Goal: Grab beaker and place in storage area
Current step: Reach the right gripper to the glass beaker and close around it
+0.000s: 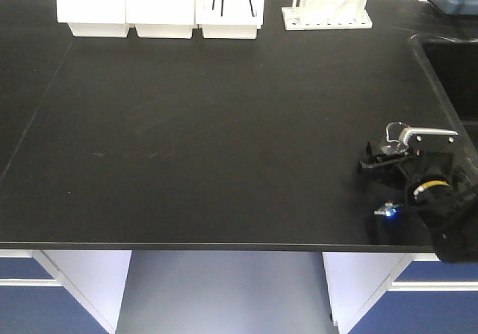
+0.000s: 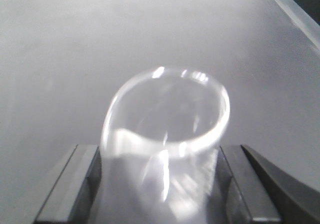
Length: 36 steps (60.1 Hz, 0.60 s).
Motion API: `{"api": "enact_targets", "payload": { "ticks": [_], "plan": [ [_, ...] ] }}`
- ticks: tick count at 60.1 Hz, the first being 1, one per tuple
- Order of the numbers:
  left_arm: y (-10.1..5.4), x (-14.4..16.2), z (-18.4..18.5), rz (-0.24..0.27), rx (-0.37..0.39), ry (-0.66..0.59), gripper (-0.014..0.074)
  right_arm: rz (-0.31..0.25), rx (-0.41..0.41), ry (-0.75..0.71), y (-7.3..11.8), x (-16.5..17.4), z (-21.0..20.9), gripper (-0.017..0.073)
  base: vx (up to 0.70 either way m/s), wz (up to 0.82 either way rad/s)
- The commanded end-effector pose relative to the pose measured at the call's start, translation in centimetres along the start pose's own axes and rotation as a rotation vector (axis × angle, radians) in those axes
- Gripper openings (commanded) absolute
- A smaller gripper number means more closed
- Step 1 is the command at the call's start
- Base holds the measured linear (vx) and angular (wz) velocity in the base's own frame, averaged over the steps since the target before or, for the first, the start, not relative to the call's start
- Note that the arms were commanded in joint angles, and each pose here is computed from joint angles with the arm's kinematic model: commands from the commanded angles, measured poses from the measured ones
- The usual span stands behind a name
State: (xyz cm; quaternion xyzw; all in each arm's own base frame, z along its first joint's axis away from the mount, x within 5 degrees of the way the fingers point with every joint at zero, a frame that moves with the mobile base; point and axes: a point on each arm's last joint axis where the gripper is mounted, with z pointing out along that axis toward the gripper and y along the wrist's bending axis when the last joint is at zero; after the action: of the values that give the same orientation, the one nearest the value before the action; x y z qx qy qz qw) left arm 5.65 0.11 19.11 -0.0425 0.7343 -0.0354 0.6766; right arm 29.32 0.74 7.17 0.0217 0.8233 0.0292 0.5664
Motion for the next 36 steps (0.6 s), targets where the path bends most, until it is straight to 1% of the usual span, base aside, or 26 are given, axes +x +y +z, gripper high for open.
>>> {"api": "enact_targets", "payload": {
  "ticks": [1,5,10,13,18,19,24,31,36],
  "plan": [
    [-0.2,-0.1,0.0,-0.011,0.029,-0.076,-0.0008,-0.003,-0.02,-0.279,0.2,-3.5,0.9,0.0521,0.0,0.0],
    [-0.2,-0.1,0.0,-0.011,0.029,-0.076,-0.0008,-0.003,-0.02,-0.289,0.2,-3.6,1.7,0.0505,0.0,0.0],
    [-0.2,-0.1,0.0,-0.011,0.029,-0.076,-0.0008,-0.005,-0.021,-0.295,0.2,-3.6,2.1,0.0457,0.0,0.0],
    [-0.2,-0.1,0.0,-0.011,0.029,-0.076,-0.0008,-0.013,-0.019,-0.297,0.2,-3.7,2.3,0.0379,0.0,0.0],
    [-0.2,-0.1,0.0,-0.011,0.029,-0.076,-0.0008,-0.015,-0.019,-0.296,0.2,-3.6,2.3,0.022,0.0,0.0],
    [-0.2,-0.1,0.0,-0.011,0.029,-0.076,-0.0008,-0.015,-0.019,-0.295,0.2,-3.6,2.3,0.0169,0.0,0.0],
    [-0.2,-0.1,0.0,-0.011,0.029,-0.076,-0.0008,-0.02,-0.037,-0.288,0.4,-3.5,2.0,-0.0013,0.0,0.0],
    [-0.2,-0.1,0.0,-0.011,0.029,-0.076,-0.0008,-0.024,-0.065,-0.224,0.7,-3.5,0.9,-0.0008,0.0,0.0],
    [-0.2,-0.1,0.0,-0.011,0.029,-0.076,-0.0008,-0.032,-0.058,-0.162,0.7,-4.2,-0.2,-0.0003,0.0,0.0]
  ]
}}
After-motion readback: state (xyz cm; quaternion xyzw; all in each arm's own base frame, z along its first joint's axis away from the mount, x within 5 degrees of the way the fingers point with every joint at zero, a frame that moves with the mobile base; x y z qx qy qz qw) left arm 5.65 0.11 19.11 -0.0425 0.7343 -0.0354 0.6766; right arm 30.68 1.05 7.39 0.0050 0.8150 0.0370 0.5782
